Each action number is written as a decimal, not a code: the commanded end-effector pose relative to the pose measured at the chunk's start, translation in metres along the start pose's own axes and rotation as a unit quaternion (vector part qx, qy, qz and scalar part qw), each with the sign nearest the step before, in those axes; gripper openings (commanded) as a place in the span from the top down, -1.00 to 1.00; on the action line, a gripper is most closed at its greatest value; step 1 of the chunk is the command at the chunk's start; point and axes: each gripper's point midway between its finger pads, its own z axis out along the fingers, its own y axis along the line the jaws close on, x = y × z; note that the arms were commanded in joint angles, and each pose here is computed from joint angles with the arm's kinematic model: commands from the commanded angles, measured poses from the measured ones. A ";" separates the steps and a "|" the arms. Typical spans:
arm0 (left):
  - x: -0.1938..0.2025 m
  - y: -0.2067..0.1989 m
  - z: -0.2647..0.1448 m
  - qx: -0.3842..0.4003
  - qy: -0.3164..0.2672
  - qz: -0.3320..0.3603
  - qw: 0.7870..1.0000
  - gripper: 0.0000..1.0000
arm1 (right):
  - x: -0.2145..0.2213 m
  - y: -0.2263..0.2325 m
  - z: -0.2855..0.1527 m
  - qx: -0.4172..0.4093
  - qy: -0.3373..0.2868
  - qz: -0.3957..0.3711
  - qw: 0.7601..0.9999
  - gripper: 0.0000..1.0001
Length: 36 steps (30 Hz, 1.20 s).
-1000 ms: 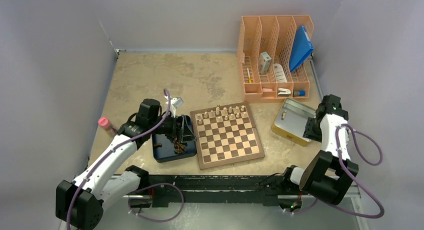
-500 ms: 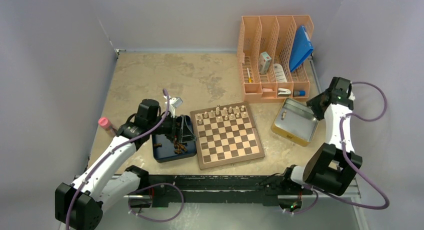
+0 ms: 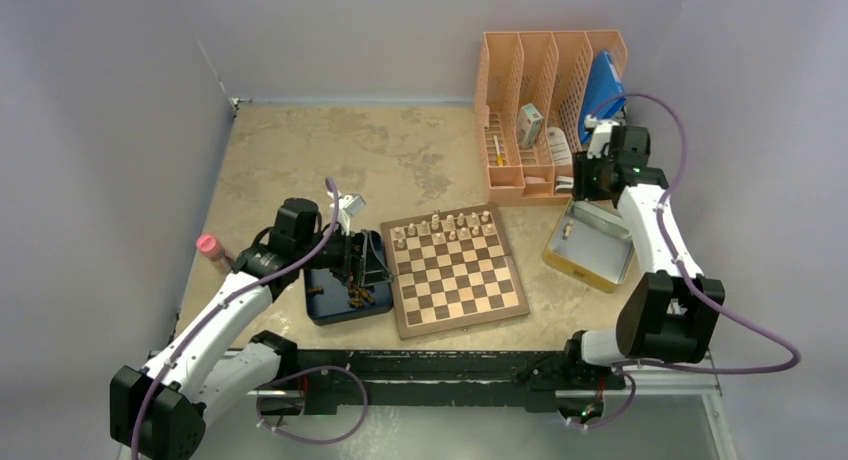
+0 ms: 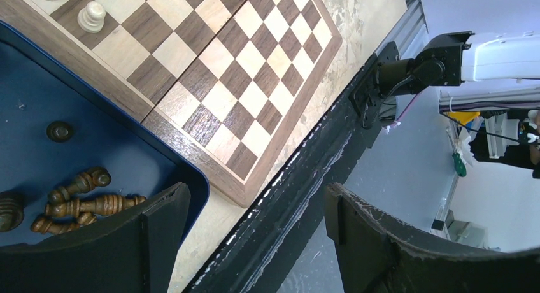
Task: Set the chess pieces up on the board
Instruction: Adjust the storage box at the center of the board.
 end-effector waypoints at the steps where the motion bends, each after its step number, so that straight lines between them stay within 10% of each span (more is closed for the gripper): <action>1: -0.016 -0.015 -0.005 0.021 -0.026 0.033 0.999 -0.54 | 0.022 -0.001 -0.006 0.020 0.029 -0.138 0.990 -0.01; 13: -0.017 -0.020 -0.008 0.027 -0.032 0.041 0.998 -0.54 | 0.070 0.079 -0.020 -0.119 0.016 -0.274 0.954 0.02; 36: -0.010 -0.018 0.000 0.038 -0.010 0.031 0.999 -0.53 | 0.143 0.053 -0.012 -0.081 0.108 -0.374 0.918 -0.01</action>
